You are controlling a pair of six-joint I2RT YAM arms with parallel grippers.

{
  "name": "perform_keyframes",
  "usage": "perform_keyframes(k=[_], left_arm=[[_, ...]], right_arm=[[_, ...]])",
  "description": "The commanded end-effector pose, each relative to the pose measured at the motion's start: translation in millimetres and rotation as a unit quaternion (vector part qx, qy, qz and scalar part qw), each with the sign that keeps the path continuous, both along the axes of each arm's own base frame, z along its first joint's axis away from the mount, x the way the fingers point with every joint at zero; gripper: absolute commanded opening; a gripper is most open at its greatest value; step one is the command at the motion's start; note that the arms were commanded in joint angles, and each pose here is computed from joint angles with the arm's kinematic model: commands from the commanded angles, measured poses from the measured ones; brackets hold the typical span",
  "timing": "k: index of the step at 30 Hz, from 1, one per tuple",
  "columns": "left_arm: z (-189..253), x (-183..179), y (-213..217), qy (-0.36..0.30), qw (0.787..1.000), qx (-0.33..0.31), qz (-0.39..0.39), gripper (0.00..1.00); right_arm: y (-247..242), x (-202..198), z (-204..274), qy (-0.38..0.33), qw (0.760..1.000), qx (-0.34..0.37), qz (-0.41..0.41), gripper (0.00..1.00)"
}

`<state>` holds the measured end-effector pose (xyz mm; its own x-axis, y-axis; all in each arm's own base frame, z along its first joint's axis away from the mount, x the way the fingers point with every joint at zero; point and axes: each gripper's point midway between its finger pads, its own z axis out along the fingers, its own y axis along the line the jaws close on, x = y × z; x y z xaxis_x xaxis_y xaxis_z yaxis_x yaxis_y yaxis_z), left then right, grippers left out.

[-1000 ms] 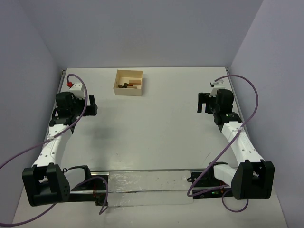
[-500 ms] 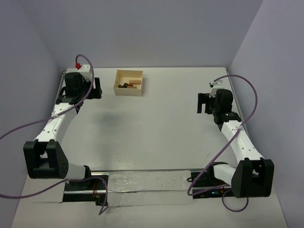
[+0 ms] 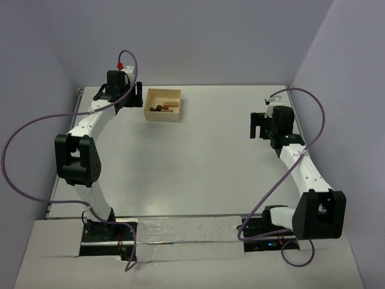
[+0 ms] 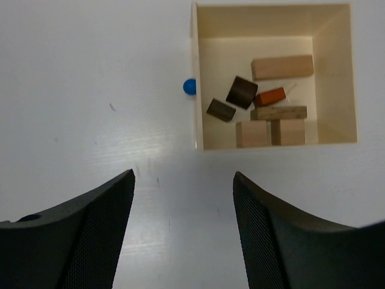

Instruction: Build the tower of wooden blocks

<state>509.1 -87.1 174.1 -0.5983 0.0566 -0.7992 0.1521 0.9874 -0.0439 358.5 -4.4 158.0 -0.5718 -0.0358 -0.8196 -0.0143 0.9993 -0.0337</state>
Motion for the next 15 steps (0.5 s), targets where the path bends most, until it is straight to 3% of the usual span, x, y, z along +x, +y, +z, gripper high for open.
perform_keyframes(k=[1,15], left_arm=[[15,34,-13,-0.017,1.0,-0.012,0.008,0.72],[-42,83,-27,0.018,1.0,0.017,0.014,0.67]], right_arm=[[-1,14,19,-0.016,1.0,-0.002,-0.004,1.0],[-2,21,7,0.006,1.0,0.0,-0.011,1.0]])
